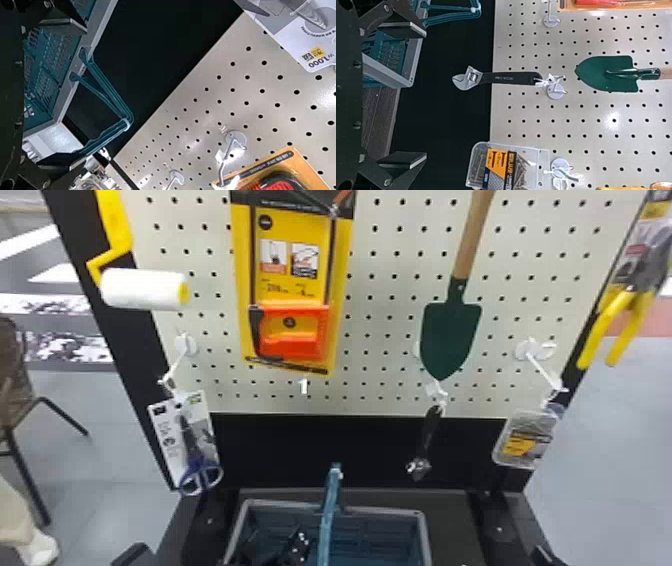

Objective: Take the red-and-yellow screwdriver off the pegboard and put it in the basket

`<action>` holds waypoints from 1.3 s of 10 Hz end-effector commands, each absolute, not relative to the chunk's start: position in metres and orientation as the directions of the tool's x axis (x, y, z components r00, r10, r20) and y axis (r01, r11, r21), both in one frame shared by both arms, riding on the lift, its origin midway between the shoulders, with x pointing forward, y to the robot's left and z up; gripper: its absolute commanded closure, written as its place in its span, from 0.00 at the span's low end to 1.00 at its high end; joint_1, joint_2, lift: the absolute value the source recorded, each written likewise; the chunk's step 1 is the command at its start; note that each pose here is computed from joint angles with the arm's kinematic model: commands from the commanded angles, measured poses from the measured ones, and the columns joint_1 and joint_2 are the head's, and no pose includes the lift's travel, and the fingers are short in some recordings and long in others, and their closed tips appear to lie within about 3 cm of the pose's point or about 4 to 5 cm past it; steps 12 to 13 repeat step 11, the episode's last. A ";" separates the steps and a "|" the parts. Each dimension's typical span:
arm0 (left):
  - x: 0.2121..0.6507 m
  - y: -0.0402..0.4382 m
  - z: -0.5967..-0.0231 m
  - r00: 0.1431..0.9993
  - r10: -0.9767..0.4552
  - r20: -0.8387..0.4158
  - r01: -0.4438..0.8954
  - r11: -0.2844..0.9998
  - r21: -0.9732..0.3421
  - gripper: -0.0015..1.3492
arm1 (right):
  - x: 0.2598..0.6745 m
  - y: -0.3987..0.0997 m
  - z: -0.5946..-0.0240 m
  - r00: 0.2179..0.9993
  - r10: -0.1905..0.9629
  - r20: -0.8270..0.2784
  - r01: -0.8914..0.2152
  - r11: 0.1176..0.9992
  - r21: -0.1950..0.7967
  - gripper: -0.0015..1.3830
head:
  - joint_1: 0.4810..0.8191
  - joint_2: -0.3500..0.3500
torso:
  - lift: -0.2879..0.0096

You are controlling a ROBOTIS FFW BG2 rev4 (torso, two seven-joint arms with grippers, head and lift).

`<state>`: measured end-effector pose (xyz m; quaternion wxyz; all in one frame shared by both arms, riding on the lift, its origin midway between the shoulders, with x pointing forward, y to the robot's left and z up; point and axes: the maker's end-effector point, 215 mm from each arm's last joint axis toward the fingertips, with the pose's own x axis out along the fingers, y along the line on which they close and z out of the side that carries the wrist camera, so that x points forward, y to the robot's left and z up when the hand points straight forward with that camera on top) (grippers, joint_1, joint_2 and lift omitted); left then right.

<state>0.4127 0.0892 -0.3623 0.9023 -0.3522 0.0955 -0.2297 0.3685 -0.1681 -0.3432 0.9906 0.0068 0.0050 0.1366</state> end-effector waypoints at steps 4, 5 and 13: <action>0.413 0.090 -0.361 0.878 -0.479 -0.007 0.348 0.647 -0.678 0.12 | 0.369 -0.168 -0.343 0.963 0.271 -0.008 -0.271 0.963 0.015 0.15 | 0.20 0.50 | 0.63; 0.414 0.090 -0.360 0.878 -0.478 -0.004 0.349 0.647 -0.677 0.12 | 0.369 -0.168 -0.343 0.963 0.271 -0.008 -0.271 0.963 0.015 0.15 | 0.20 0.50 | 0.63; 0.415 0.091 -0.358 0.880 -0.475 0.002 0.353 0.651 -0.672 0.12 | 0.369 -0.168 -0.344 0.963 0.270 -0.008 -0.270 0.963 0.016 0.15 | 0.20 0.50 | 0.63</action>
